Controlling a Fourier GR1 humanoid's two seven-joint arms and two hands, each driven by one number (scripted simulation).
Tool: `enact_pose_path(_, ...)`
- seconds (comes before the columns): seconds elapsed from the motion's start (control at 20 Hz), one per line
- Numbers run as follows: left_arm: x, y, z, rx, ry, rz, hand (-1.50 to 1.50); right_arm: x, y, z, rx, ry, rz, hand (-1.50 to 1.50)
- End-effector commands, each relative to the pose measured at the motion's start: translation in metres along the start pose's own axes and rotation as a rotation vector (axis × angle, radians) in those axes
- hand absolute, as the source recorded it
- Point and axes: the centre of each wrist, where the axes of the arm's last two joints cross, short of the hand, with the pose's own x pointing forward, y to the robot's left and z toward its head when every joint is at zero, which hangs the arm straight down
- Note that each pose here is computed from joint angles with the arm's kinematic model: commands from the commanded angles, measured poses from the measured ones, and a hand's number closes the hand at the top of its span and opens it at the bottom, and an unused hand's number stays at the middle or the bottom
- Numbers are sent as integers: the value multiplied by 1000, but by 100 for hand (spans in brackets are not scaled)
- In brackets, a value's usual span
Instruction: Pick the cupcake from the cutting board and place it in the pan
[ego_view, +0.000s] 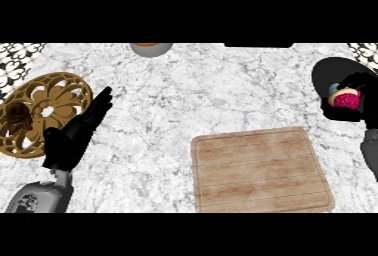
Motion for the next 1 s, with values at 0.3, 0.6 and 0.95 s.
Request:
enact_pose_path(0.3,6,-5,-12,-31,-34,-7,0,-53,9,-26,-63,35,62,150)
enact_pose_path(0.6,1,-2,-6,-44,-21,-11,0,-69,-29,-46,-97,35,39,150)
enact_pose_path(0.95,3,-10,-14,-46,-40,-17,0,-77,-20,-37,-105,39,46,150)
